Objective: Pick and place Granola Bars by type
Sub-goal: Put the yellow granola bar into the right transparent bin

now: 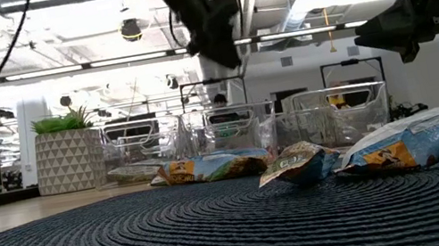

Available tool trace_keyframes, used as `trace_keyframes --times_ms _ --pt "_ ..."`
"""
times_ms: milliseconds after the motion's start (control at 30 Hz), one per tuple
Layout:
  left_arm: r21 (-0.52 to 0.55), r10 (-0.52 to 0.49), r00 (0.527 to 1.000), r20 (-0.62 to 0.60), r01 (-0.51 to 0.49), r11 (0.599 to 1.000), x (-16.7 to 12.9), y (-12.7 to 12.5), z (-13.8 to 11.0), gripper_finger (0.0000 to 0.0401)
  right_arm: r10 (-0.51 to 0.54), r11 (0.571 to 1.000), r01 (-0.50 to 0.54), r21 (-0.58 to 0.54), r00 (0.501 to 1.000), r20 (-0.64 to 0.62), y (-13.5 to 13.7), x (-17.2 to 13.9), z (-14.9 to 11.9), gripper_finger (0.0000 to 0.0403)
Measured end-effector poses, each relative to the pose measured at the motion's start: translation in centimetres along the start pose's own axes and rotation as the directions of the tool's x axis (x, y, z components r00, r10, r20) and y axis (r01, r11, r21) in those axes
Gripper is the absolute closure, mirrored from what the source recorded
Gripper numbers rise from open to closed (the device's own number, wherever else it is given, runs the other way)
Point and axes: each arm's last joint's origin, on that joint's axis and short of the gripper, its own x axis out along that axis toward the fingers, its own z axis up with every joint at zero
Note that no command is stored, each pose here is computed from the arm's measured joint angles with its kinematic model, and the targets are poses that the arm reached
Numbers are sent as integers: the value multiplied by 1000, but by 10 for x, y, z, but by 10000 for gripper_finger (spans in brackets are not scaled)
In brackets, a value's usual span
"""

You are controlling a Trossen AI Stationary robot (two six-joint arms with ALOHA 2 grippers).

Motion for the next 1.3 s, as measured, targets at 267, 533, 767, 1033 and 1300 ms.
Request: trace_keyframes --times_ms 267,533,767,1033,1300 --pt "-29 -137 972 191 145 989 -26 -65 19 246 0 1000 0 0 1000 0 0 0 0 280" --pt "78 -238 930 281 225 971 -38 -107 25 246 0 1000 0 0 1000 0 0 0 0 280" --pt "110 -261 922 285 239 965 -25 -116 14 246 0 1000 0 0 1000 0 0 0 0 280" --pt "79 -373 873 314 367 927 1 -131 -38 246 0 1000 0 0 1000 0 0 0 0 280" --pt "88 -360 926 113 351 932 -3 -120 -101 246 0 1000 0 0 1000 0 0 0 0 280"
